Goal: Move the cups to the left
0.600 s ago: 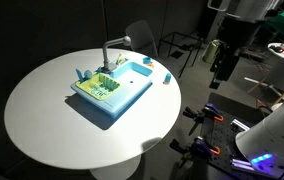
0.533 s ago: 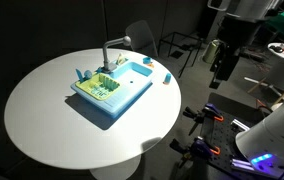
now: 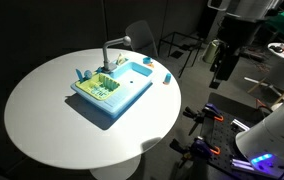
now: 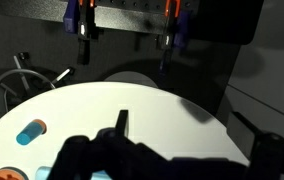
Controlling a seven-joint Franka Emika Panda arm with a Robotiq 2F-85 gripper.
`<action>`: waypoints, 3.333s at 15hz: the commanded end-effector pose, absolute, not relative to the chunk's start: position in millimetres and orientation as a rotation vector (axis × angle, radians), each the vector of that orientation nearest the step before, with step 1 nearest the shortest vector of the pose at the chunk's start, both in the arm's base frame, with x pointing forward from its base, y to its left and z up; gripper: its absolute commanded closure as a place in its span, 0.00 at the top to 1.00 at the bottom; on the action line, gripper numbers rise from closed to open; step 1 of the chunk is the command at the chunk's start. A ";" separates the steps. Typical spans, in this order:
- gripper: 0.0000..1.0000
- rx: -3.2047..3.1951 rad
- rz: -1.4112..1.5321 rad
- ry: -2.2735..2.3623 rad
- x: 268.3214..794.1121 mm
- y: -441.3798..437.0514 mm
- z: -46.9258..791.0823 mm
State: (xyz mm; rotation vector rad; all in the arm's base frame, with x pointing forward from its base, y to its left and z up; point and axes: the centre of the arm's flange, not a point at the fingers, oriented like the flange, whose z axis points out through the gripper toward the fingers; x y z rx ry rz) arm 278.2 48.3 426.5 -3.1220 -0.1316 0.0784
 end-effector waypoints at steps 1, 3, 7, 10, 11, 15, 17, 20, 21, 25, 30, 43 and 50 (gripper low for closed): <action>1.00 -3.122 0.078 -0.132 278.2 48.3 426.5; 1.00 -3.122 0.079 -0.128 278.8 47.6 426.2; 1.00 -3.126 0.066 -0.122 285.8 41.8 428.5; 1.00 -3.133 0.032 -0.107 301.1 34.5 433.0; 1.00 -3.133 0.019 -0.097 307.9 30.6 434.7; 1.00 -3.130 -0.065 -0.050 335.5 12.1 436.1; 1.00 -3.119 -0.094 -0.019 349.4 1.3 431.9; 1.00 -3.102 -0.108 0.026 368.0 -17.5 423.5; 1.00 -3.097 -0.109 0.043 372.7 -24.1 421.3; 1.00 -3.086 -0.107 0.137 384.2 -58.8 411.1; 1.00 -3.078 -0.096 0.241 382.3 -103.5 396.1; 1.00 -3.112 -0.073 0.413 379.7 -171.3 334.7; 1.00 -3.113 -0.087 0.408 396.9 -198.7 313.9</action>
